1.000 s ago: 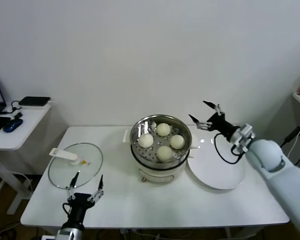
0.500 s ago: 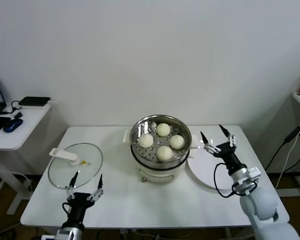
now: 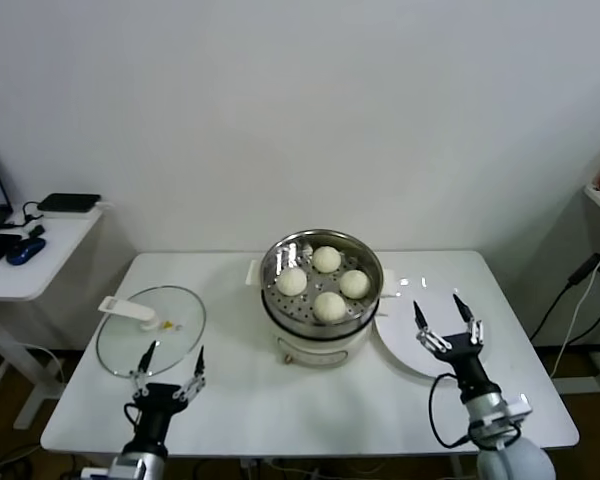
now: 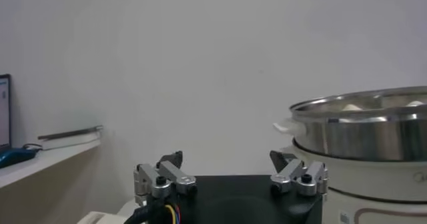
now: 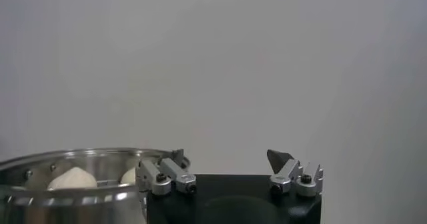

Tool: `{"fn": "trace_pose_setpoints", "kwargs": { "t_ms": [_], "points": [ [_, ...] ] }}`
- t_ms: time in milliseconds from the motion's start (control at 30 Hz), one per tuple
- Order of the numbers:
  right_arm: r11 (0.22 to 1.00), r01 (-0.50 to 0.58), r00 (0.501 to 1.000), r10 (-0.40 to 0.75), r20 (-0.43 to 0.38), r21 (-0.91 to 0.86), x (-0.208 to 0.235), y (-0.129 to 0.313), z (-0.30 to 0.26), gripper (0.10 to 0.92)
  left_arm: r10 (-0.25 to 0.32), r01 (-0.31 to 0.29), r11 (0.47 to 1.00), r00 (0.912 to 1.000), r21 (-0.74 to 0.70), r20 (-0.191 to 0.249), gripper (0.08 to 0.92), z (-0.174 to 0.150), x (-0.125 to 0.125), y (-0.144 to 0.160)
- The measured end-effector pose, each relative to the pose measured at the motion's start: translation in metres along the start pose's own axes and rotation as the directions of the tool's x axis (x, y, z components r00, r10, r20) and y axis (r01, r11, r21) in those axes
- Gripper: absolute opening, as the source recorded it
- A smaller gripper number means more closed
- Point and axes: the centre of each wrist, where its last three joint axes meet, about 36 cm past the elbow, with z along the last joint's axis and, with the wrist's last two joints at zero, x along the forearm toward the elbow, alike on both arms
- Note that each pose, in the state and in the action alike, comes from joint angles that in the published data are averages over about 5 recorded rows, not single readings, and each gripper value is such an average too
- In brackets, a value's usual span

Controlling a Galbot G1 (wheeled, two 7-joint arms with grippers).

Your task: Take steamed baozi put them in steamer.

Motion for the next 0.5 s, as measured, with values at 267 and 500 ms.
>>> {"fn": "trace_pose_setpoints", "kwargs": {
  "t_ms": [267, 500],
  "points": [
    [0.999, -0.015, 0.999, 0.014, -0.029, -0.033, 0.025, 0.005, 0.012, 0.823, 0.004, -0.004, 1.000, 1.0000, 0.004, -0.003, 0.823, -0.001, -0.003, 0.001],
    [0.999, -0.015, 0.999, 0.014, -0.037, -0.047, 0.033, 0.009, 0.015, 0.823, 0.009, -0.009, 1.000, 1.0000, -0.004, -0.002, 0.823, 0.001, -0.003, 0.002]
  ]
}}
